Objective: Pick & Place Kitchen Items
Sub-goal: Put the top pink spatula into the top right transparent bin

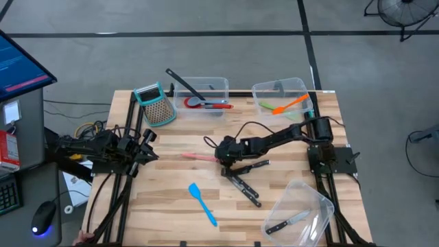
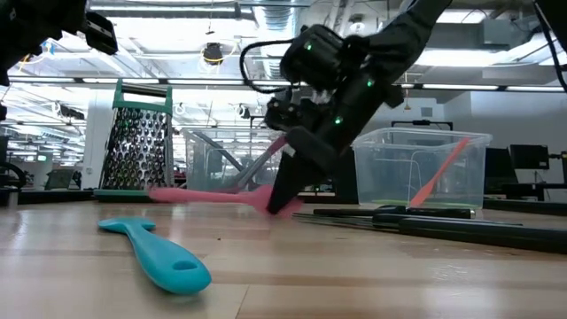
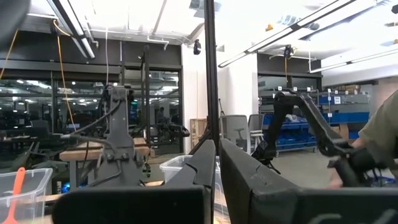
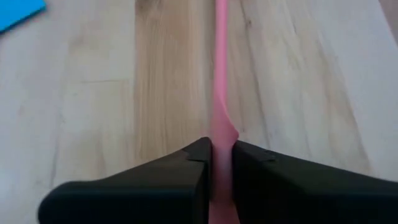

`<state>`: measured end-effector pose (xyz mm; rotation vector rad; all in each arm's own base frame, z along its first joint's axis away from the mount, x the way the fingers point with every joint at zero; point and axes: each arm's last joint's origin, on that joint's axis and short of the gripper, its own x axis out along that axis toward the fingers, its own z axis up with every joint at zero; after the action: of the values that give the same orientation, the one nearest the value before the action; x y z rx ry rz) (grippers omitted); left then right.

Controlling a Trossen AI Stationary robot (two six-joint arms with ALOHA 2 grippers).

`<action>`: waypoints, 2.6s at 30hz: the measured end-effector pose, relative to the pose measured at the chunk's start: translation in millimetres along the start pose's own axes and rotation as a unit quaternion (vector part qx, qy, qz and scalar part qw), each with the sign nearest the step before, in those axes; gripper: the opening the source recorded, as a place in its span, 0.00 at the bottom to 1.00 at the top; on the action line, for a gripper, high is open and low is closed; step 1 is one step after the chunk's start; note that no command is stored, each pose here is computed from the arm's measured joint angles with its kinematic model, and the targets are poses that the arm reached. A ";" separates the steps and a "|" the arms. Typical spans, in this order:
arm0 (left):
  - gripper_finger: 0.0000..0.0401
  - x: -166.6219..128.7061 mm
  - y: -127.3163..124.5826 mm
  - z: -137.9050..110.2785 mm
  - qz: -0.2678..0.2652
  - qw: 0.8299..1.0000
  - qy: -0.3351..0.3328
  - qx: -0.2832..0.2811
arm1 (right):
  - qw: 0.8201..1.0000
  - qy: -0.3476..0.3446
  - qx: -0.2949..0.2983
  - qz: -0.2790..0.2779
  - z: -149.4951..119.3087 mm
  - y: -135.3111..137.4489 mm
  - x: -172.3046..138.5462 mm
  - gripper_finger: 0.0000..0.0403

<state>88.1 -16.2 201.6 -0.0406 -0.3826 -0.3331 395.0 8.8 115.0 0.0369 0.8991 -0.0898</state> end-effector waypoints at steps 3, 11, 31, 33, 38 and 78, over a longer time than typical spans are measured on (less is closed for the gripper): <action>0.02 0.0 0.0 0.1 0.000 1.000 0.000 0.000 | 0.999 -0.037 -0.004 -0.015 17.6 -2.8 -25.3 0.06; 0.02 0.0 0.0 0.1 0.000 1.000 0.000 0.000 | 0.985 -0.133 0.024 -0.105 54.0 -24.4 -131.0 0.06; 0.02 0.0 0.0 0.0 0.000 1.000 0.000 0.000 | 0.911 0.120 0.133 -0.371 -40.5 -105.5 -299.6 0.06; 0.02 0.0 0.0 0.1 0.000 1.000 0.000 0.000 | 0.905 0.168 0.117 -0.373 -47.5 -111.7 -300.8 0.06; 0.02 0.0 0.0 0.0 0.000 1.000 0.000 0.000 | 0.901 0.250 0.055 -0.351 -53.6 -124.4 -296.5 0.06; 0.02 0.0 0.0 -0.1 0.000 1.000 0.001 0.000 | 0.910 0.312 0.083 -0.262 -50.3 -197.8 -281.6 0.38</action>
<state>88.2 -16.3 201.5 -0.0407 -0.3814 -0.3332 163.0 -167.0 305.3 -0.0211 1.5249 -0.6883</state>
